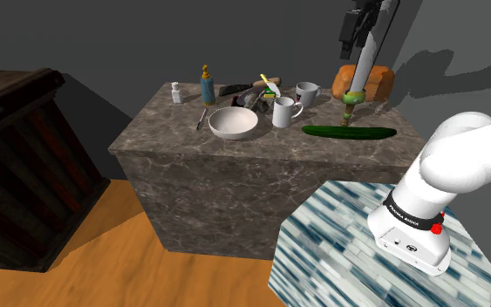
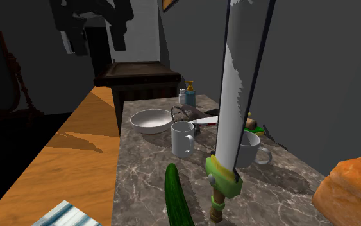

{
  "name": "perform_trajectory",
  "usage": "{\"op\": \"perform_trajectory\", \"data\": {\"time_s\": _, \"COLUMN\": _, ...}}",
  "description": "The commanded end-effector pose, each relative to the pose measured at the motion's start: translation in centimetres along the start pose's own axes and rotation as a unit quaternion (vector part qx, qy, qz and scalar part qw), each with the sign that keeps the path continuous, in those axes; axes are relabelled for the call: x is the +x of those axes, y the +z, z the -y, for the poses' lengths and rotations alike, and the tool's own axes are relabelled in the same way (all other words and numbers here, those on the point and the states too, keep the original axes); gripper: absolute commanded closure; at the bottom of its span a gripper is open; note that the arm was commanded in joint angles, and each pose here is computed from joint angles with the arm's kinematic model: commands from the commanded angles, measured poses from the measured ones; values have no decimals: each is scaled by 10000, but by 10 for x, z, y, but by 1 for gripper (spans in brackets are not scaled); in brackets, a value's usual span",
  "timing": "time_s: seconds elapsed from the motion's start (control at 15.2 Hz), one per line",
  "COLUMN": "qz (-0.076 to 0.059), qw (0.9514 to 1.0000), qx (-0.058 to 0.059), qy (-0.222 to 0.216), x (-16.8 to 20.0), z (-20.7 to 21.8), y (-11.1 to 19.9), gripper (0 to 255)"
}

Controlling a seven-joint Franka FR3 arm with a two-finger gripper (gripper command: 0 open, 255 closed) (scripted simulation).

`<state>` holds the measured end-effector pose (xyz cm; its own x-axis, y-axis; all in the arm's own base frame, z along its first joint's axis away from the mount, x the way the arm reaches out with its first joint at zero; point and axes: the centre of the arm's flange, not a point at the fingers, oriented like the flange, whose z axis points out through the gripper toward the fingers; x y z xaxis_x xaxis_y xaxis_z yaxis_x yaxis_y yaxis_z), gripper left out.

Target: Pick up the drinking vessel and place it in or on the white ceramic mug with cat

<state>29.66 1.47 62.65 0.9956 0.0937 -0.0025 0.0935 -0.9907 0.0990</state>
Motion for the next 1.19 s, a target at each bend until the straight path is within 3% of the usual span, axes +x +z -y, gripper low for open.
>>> {"op": "perform_trajectory", "data": {"time_s": 0.0, "qz": 0, "qw": 10000, "qx": 0, "qy": 0, "x": 0, "z": 0, "y": 0, "gripper": 0}}
{"op": "perform_trajectory", "data": {"time_s": 1.12, "qz": -235, "qw": 9990, "qx": 352, "qy": -120, "x": 150, "z": -29, "y": 160, "gripper": 0}}
